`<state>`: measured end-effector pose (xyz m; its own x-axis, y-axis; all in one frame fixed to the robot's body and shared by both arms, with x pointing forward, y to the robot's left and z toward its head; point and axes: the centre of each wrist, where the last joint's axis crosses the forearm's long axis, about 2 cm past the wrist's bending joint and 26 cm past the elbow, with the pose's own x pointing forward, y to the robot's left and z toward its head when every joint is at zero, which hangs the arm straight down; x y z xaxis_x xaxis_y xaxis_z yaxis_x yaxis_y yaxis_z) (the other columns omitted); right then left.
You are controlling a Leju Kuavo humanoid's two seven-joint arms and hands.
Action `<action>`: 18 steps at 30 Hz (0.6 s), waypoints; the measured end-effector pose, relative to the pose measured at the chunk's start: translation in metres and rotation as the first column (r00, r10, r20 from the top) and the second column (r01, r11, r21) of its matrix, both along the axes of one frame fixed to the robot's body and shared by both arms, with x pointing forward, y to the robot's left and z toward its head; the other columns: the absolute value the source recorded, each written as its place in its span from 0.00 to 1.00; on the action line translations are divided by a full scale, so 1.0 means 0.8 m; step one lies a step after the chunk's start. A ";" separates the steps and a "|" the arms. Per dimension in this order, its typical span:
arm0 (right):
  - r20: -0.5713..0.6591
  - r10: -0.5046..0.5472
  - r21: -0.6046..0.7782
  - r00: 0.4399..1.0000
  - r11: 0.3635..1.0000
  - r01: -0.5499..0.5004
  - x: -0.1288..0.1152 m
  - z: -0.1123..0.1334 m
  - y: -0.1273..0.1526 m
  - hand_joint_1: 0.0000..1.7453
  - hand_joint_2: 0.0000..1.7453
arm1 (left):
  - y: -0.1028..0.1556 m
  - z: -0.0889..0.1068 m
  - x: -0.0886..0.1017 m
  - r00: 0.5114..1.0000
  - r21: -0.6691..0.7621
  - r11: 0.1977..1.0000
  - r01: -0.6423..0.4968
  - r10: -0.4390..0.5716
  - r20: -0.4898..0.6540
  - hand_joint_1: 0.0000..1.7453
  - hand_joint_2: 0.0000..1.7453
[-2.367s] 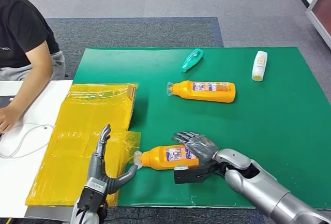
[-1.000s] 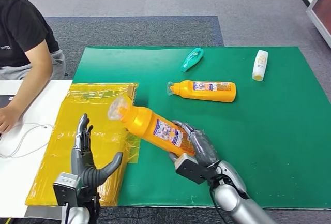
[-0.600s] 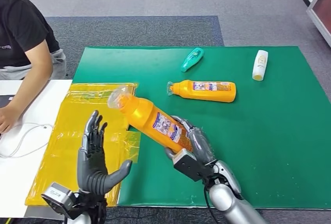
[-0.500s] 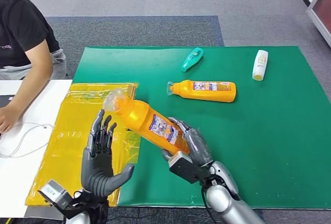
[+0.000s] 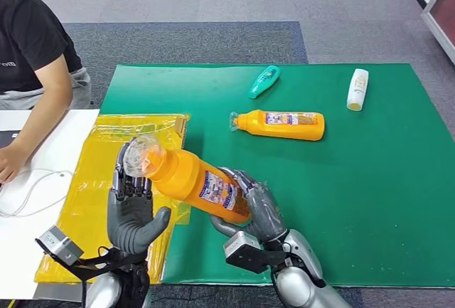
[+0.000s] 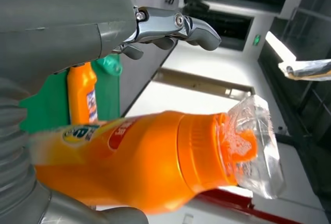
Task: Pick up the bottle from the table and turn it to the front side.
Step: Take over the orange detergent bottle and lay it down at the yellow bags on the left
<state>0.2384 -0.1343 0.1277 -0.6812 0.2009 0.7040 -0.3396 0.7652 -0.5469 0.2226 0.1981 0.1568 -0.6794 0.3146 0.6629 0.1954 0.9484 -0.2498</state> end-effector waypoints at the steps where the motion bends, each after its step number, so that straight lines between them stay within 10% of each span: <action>1: 0.004 0.000 0.003 1.000 1.000 0.000 -0.001 0.001 0.000 1.00 1.00 | 0.001 0.001 0.001 1.000 0.013 1.000 -0.016 0.016 0.005 0.00 1.00; 18: 0.069 0.098 -0.057 0.993 0.994 -0.095 -0.004 0.011 0.013 1.00 1.00 | 0.002 -0.004 0.007 0.998 0.025 0.998 0.051 -0.050 -0.030 0.00 1.00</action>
